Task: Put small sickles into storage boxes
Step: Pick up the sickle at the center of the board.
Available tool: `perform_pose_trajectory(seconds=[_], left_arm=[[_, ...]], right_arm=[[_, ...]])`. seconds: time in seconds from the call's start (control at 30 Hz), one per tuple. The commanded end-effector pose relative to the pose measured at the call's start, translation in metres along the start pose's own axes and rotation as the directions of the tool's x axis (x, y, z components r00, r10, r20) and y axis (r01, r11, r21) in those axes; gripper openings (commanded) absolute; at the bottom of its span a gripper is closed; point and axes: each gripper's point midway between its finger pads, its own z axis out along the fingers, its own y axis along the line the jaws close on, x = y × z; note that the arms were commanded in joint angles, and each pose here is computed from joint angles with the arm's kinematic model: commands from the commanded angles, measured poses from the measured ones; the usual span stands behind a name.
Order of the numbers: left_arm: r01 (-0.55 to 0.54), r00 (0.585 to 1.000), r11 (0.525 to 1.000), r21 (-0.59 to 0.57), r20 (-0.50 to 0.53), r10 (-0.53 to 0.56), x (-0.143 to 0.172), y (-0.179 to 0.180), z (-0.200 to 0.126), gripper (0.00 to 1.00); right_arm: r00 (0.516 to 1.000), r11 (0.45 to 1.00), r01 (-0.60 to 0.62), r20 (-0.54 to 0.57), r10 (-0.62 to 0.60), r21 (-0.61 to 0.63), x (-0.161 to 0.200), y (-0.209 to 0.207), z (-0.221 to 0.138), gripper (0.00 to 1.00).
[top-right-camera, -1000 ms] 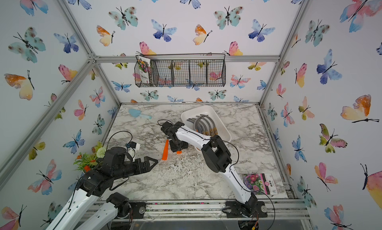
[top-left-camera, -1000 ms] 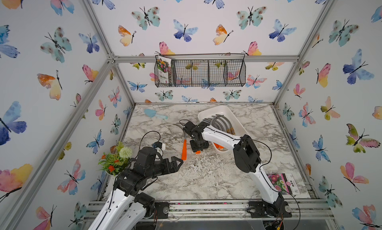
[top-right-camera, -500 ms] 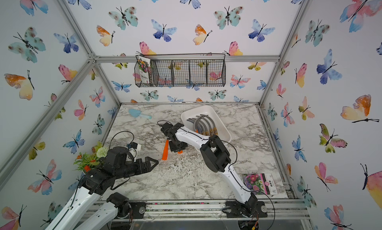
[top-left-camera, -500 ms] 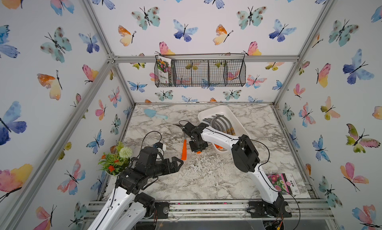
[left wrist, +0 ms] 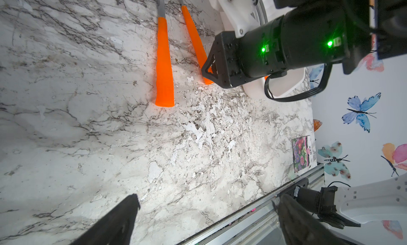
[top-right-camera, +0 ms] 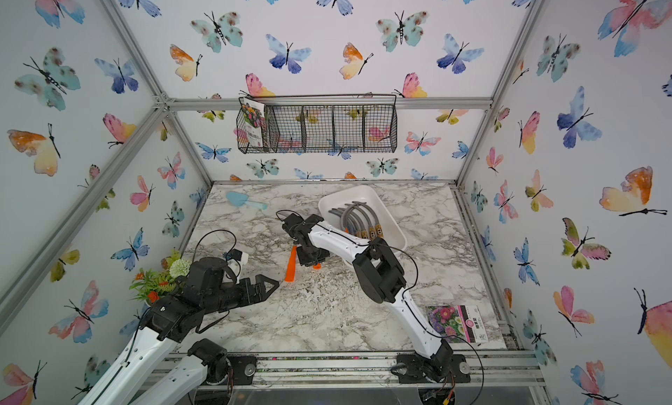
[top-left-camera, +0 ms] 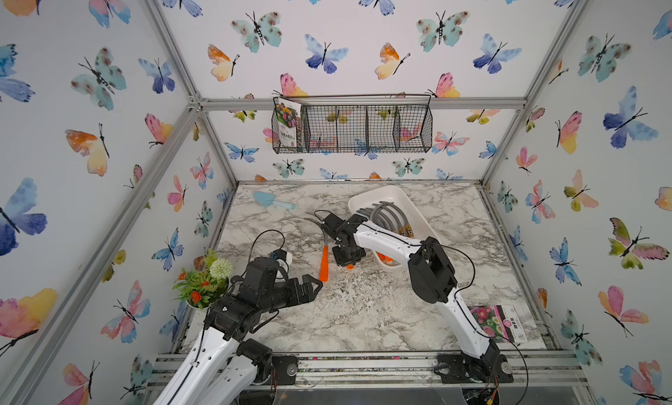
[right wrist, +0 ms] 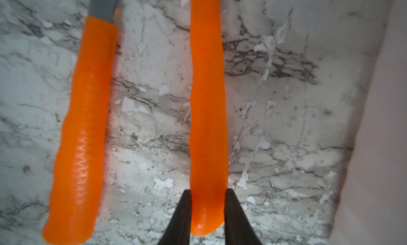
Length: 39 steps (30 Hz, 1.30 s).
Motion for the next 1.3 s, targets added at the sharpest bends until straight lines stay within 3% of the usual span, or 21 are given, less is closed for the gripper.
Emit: perform_pose_trajectory(seconds=[0.0, 0.2, 0.37, 0.57, 1.03, 1.27], left_arm=[[-0.032, 0.999, 0.999, 0.011, 0.041, 0.031, -0.013, -0.008, -0.002, 0.98], [-0.043, 0.999, 0.999, 0.015, 0.028, 0.042, -0.018, -0.012, 0.001, 0.98], [-0.05, 0.999, 0.999, 0.017, -0.007, 0.05, -0.017, -0.015, 0.005, 0.98], [-0.049, 0.999, 0.999, 0.019, -0.002, 0.049, -0.018, -0.015, 0.004, 0.98], [-0.043, 0.999, 0.999, 0.017, -0.013, 0.043, -0.014, -0.013, 0.008, 0.98], [-0.039, 0.999, 0.999, 0.021, -0.015, 0.039, -0.014, -0.013, 0.01, 0.98]], right_arm=[[1.0, 1.0, -0.001, 0.003, 0.001, 0.015, -0.001, -0.011, -0.015, 0.16], [1.0, 1.0, 0.007, 0.007, -0.008, 0.004, 0.0, -0.013, -0.018, 0.17], [1.0, 1.0, 0.024, -0.01, -0.024, 0.011, 0.003, -0.013, -0.009, 0.35], [0.999, 0.999, 0.035, -0.001, -0.035, 0.004, -0.001, -0.015, -0.006, 0.42], [0.991, 0.996, 0.056, -0.117, -0.064, -0.077, 0.009, -0.02, 0.032, 0.41], [0.985, 0.993, 0.055, -0.155, -0.072, -0.108, 0.026, -0.017, 0.044, 0.3]])
